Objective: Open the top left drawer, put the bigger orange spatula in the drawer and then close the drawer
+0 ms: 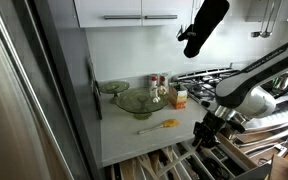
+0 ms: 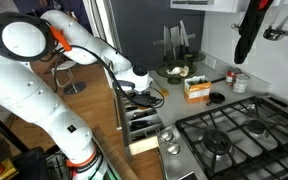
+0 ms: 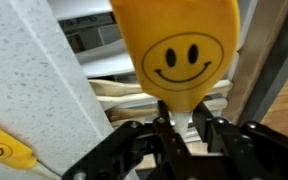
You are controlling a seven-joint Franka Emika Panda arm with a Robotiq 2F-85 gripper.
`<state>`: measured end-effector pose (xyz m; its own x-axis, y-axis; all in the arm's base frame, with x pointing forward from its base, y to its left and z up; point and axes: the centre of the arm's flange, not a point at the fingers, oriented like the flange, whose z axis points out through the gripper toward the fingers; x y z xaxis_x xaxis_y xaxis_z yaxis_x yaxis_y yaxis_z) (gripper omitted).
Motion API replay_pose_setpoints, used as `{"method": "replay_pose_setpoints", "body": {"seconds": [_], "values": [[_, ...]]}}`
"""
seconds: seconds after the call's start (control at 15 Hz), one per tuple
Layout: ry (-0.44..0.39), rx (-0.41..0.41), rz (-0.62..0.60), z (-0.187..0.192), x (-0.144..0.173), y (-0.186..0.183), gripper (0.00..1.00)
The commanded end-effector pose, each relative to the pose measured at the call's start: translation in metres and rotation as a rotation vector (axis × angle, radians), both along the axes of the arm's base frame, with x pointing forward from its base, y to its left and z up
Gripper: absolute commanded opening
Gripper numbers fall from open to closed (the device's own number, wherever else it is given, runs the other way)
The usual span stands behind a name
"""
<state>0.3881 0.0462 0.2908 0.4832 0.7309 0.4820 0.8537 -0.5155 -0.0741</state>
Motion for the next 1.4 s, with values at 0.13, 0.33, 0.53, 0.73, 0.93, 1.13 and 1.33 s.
{"method": "replay_pose_setpoints", "body": {"seconds": [0.13,0.33,0.53,0.73,0.93,1.13,1.33], "values": [[0.064,0.045,-0.047,-0.023,-0.007,-0.004,0.08],[0.064,0.089,-0.092,-0.039,-0.004,-0.012,0.08],[0.072,0.104,-0.131,-0.051,-0.006,-0.024,0.08],[0.071,0.102,-0.142,-0.053,-0.007,-0.026,0.56],[0.059,0.078,-0.14,-0.038,-0.011,-0.023,0.77],[0.044,0.03,-0.153,-0.022,-0.017,-0.02,0.98],[0.014,-0.048,-0.145,-0.01,-0.017,-0.012,1.0]]}}
